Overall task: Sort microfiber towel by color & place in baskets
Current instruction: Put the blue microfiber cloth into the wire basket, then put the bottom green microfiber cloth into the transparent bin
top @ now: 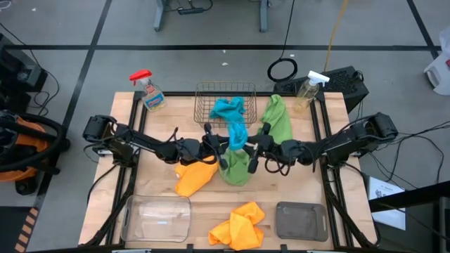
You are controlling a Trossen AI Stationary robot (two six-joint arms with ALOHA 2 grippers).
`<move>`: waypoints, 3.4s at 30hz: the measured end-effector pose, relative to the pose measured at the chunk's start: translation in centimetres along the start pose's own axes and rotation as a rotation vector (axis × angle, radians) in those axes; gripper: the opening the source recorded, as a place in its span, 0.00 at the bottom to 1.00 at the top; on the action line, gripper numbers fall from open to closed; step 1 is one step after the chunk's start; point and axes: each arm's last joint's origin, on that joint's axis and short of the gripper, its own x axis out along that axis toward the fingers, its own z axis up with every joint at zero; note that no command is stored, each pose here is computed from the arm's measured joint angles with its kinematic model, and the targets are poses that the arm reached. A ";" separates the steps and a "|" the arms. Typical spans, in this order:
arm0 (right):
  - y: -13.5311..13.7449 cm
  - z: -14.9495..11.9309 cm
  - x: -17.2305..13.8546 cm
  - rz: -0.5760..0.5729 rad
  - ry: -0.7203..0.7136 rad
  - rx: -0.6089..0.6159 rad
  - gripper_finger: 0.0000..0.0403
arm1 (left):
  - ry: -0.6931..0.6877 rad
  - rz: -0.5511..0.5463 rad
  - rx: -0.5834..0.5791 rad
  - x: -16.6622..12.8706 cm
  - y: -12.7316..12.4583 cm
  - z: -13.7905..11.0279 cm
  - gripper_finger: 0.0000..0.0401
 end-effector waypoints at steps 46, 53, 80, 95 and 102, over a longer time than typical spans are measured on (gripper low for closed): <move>-1.7 0.2 -2.3 -0.088 0.224 -0.172 0.55 | 0.231 0.125 0.018 1.9 18.1 4.2 0.01; -1.9 0.9 -2.7 -0.090 0.202 -0.159 0.55 | 0.310 0.053 0.053 4.4 18.3 4.1 0.00; -2.2 0.2 -3.2 -0.105 0.297 -0.180 0.55 | 0.887 0.034 0.369 8.6 20.3 -2.5 0.05; -2.3 0.0 -3.2 -0.107 0.314 -0.178 0.55 | 0.992 0.082 0.466 5.6 20.3 0.2 0.48; -2.3 -0.1 -3.2 -0.114 0.315 -0.177 0.55 | 0.788 -0.034 0.412 5.1 19.4 3.2 0.42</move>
